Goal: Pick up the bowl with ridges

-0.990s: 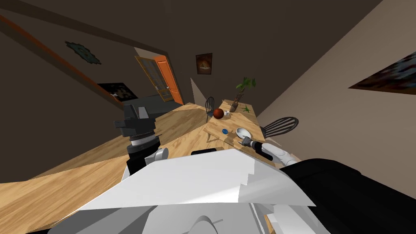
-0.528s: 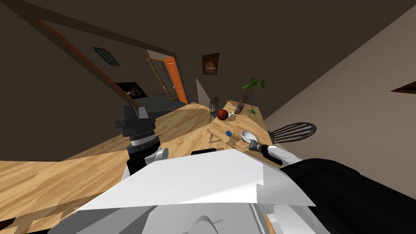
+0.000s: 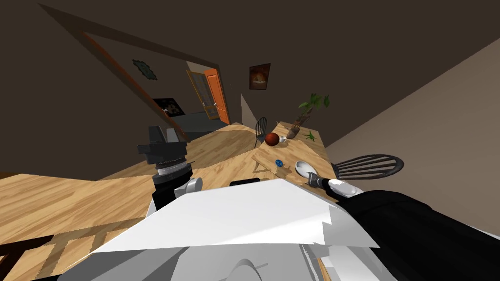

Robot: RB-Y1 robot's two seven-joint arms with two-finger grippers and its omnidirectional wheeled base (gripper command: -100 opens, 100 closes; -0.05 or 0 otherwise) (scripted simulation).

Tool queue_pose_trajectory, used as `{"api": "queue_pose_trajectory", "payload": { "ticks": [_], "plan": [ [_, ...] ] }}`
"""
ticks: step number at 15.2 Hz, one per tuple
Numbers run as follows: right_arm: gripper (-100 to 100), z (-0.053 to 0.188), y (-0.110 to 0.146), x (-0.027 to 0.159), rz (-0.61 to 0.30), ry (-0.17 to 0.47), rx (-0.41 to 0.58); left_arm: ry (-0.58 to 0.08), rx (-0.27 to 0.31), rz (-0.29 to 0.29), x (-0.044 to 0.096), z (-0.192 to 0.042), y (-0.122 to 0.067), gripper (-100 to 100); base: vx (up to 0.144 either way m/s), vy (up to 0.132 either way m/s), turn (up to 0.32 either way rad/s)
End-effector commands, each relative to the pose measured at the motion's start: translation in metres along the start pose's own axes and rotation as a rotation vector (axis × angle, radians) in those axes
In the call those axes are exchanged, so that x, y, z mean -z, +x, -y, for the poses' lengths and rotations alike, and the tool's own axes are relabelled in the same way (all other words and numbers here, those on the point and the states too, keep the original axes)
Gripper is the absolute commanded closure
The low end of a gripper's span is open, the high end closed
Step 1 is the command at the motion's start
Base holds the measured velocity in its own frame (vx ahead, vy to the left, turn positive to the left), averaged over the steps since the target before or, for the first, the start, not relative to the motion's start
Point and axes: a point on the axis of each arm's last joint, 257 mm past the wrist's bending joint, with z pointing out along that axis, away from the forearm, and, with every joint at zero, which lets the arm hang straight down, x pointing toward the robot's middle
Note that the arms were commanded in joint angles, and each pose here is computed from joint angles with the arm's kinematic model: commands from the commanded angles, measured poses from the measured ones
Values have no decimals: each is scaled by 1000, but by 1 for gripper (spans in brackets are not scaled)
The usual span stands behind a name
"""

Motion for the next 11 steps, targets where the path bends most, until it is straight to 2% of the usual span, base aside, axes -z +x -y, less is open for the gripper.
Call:
{"api": "queue_pose_trajectory", "payload": {
  "ticks": [1,4,5,6,9,10,11],
  "plan": [
    [-100,-5,23,5,-50,-19,49,0,0,0,0,0,0,0,20,21,153],
    [-100,-13,49,10,-103,-43,96,0,0,0,0,0,0,0,29,29,131],
    [-100,-9,38,7,-82,-31,75,0,0,0,0,0,0,0,18,15,36],
    [-100,-24,41,1,-90,-35,68,0,0,0,0,0,0,0,22,-27,68],
    [-100,-39,41,-5,-94,-37,58,0,0,0,0,0,0,0,37,-85,83],
    [-100,-32,41,-4,-91,-38,62,0,0,0,0,0,0,0,13,-64,30],
    [100,-33,41,-4,-92,-37,63,0,0,0,0,0,0,0,6,-23,6]
  ]
}}
